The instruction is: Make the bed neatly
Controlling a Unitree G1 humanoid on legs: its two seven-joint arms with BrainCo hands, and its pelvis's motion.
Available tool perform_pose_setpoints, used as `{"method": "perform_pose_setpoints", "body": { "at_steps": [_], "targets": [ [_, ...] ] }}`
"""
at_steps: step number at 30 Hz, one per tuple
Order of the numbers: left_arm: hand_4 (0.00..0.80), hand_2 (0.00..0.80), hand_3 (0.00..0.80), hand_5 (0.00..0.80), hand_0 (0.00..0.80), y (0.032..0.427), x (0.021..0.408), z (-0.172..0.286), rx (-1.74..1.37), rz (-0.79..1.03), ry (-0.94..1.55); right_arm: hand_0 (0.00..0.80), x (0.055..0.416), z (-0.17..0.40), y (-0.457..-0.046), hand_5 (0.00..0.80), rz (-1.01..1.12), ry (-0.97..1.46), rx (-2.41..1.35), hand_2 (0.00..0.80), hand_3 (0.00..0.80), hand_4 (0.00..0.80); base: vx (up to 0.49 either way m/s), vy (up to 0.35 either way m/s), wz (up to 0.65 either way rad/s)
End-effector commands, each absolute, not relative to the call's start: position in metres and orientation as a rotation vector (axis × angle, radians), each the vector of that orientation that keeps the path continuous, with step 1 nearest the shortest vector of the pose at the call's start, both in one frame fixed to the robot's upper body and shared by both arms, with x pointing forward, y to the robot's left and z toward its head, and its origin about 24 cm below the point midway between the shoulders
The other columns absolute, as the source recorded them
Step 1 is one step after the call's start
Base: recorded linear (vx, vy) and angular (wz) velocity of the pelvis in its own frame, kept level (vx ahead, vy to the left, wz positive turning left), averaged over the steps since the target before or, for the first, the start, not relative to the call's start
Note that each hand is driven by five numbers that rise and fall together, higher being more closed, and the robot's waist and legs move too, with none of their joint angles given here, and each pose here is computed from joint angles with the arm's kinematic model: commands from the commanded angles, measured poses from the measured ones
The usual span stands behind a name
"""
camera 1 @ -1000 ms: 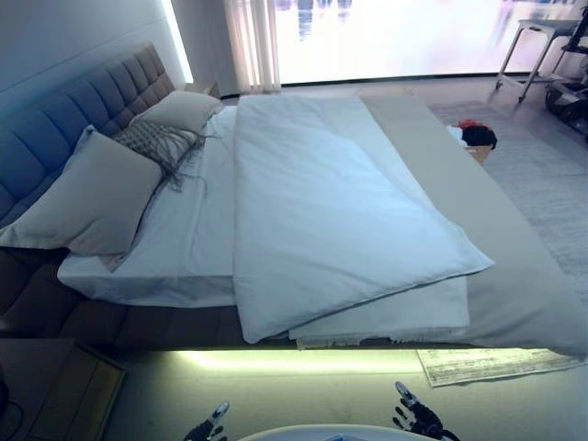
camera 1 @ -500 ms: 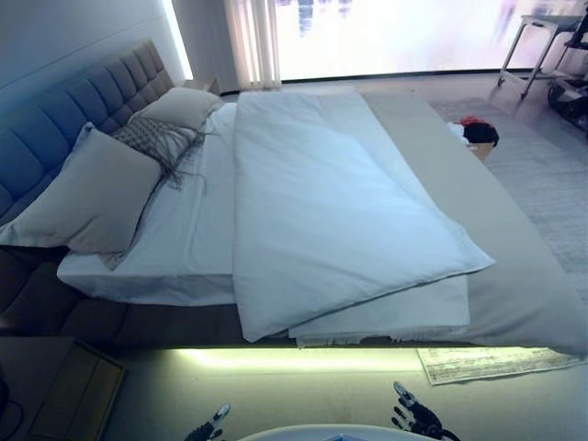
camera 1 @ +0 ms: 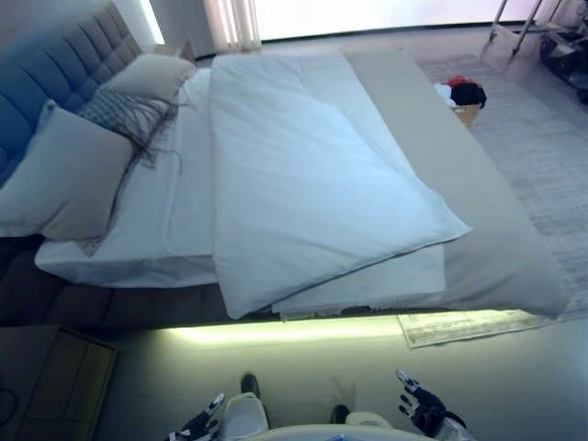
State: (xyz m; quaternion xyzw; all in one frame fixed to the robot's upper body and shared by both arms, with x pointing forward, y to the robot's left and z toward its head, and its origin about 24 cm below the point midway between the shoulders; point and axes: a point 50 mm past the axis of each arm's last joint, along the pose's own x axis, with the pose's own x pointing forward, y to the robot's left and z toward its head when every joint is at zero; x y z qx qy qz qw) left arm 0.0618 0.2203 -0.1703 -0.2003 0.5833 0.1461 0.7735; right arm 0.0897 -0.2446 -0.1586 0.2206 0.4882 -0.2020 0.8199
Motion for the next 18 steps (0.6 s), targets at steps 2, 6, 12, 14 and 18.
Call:
{"method": "perform_pose_setpoints", "body": {
  "at_steps": [2,6,12,14,18],
  "targets": [
    [0.0,0.0,0.0,0.0,0.0,0.217,0.051,-0.172,-0.418,0.33,1.288,0.0,0.107,-0.15,-0.259,0.0,-0.446,0.975,0.427,0.0,0.0,0.0,0.37,0.246,-0.22],
    [0.0,0.0,0.0,0.0,0.0,0.226,0.04,-0.172,-0.428,0.351,1.291,0.0,0.1,-0.154,-0.251,0.0,-0.453,0.96,0.504,0.0,0.0,0.0,0.489,0.35,-0.37],
    [0.0,0.0,0.0,0.0,0.0,0.236,0.059,-0.167,-0.347,0.303,1.274,0.0,0.11,-0.154,-0.238,0.0,-0.442,0.888,0.576,0.0,0.0,0.0,0.361,0.319,0.37],
    [0.0,0.0,0.0,0.0,0.0,0.241,0.068,-0.165,-0.316,0.284,1.258,0.0,0.11,-0.152,-0.241,0.0,-0.46,0.864,0.597,0.0,0.0,0.0,0.275,0.267,0.29],
    [0.0,0.0,0.0,0.0,0.0,0.249,0.085,-0.16,-0.306,0.29,1.215,0.0,0.114,-0.149,-0.248,0.0,-0.484,0.818,0.655,0.0,0.0,0.0,0.185,0.087,0.23]
  ]
}}
